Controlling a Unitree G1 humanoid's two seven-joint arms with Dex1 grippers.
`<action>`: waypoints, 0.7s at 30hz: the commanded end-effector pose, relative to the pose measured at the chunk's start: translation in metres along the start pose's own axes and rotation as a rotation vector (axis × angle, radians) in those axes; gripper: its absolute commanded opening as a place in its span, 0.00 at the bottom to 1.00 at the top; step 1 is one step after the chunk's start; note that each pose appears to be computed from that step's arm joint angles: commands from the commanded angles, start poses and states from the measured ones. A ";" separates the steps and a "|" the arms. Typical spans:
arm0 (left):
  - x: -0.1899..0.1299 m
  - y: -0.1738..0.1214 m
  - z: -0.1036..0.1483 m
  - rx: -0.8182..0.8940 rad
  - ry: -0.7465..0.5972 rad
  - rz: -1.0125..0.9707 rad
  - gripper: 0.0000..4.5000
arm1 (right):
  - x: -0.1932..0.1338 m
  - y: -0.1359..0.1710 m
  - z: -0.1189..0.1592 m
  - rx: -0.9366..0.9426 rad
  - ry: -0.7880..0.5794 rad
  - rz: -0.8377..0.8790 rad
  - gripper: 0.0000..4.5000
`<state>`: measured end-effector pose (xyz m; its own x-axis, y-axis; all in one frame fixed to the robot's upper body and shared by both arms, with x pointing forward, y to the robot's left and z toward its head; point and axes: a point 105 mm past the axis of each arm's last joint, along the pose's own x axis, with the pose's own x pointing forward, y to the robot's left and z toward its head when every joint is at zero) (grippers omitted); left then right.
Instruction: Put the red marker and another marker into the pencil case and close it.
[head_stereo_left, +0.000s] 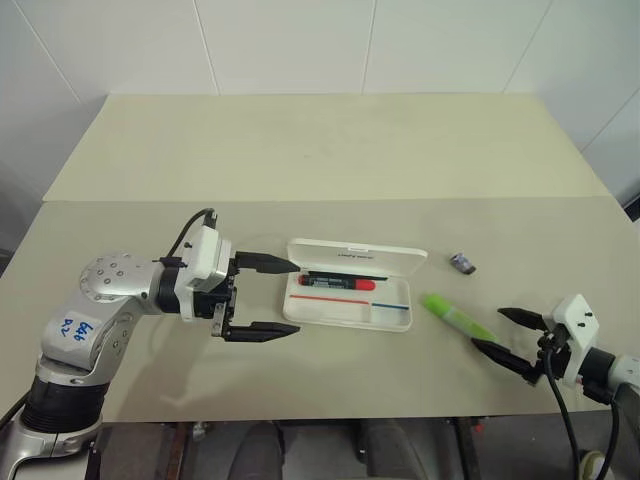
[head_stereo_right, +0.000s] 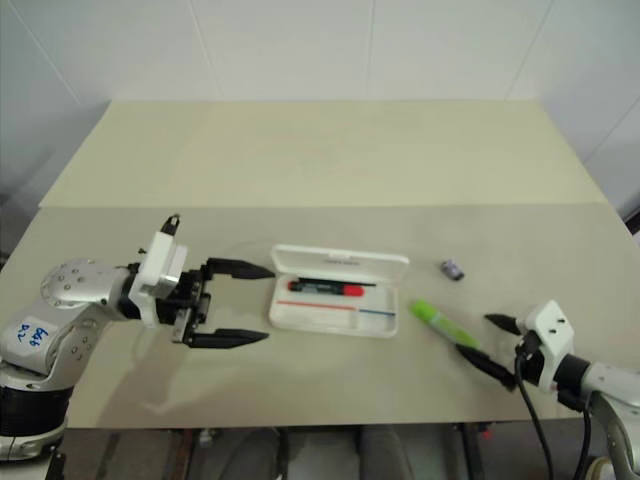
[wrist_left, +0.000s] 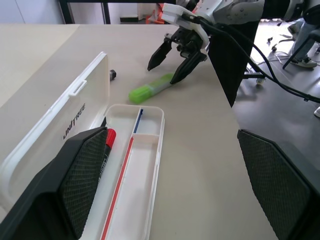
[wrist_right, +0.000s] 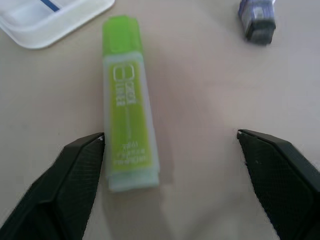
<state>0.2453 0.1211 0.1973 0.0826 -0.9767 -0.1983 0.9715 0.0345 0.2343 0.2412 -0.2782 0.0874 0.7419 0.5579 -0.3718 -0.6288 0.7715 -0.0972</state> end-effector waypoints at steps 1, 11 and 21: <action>-0.005 0.000 0.010 0.043 -0.008 -0.009 1.00 | 0.003 0.005 0.001 -0.011 -0.009 0.032 0.70; -0.011 0.001 0.008 0.053 0.027 -0.013 1.00 | 0.015 0.016 0.007 -0.015 -0.039 0.083 0.24; -0.035 0.002 -0.009 0.053 0.084 0.033 1.00 | 0.008 0.016 0.063 -0.203 -0.091 0.184 0.24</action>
<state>0.2468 0.1498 0.1909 0.1111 -0.9579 -0.2646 0.9666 0.0423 0.2526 0.2546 -0.2458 0.1201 0.6463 0.6847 -0.3369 -0.7576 0.6287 -0.1756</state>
